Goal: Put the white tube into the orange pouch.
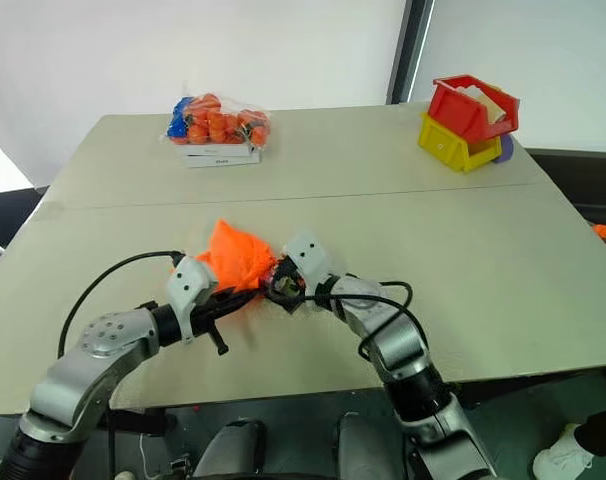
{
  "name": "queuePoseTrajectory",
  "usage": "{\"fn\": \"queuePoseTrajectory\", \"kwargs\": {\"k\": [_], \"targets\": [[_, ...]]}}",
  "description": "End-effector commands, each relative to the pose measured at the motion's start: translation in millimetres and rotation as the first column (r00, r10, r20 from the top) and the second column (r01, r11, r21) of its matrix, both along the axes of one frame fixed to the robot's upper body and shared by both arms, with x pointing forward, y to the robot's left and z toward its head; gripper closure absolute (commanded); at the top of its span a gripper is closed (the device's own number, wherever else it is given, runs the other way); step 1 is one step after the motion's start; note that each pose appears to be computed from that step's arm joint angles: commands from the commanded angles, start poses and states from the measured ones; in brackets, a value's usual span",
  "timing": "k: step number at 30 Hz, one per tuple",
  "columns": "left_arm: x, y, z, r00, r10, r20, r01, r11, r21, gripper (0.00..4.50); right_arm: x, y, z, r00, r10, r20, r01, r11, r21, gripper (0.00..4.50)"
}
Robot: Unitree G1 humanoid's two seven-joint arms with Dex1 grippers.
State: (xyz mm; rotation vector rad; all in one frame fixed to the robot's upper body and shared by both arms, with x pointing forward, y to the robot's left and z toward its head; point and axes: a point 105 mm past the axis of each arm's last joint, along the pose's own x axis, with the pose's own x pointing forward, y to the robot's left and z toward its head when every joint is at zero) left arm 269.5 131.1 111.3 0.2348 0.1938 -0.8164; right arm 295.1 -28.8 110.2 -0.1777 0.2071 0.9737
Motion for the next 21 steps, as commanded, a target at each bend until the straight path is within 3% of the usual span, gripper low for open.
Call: {"fn": "queuePoseTrajectory", "kwargs": {"k": [1, 4, 13, 21], "targets": [[2.6, 10.9, 6.0, 0.999, 0.009, 0.038, -0.009, 1.0, -0.002, 4.5, -10.5, -4.5, 20.4, 0.998, 0.051, 0.043, -0.053, 0.997, 0.052, 0.07], [7.6, 26.2, 2.2, 0.999, 0.04, 0.032, -0.04, 0.999, 0.013, 4.5, -15.6, -15.4, 18.5, 0.997, 0.065, 0.034, -0.066, 0.997, 0.047, 0.07], [13.9, 56.4, -9.3, 0.996, 0.092, 0.01, -0.092, 0.996, 0.021, 4.5, 3.9, -34.4, -13.8, 0.997, -0.056, 0.046, 0.059, 0.995, -0.076, 0.07], [18.0, 58.0, -14.9, 0.995, 0.103, 0.0, -0.103, 0.995, -0.003, 4.5, 11.7, -13.2, -14.5, 0.998, -0.064, 0.005, 0.064, 0.998, 0.024, 0.07]]}}
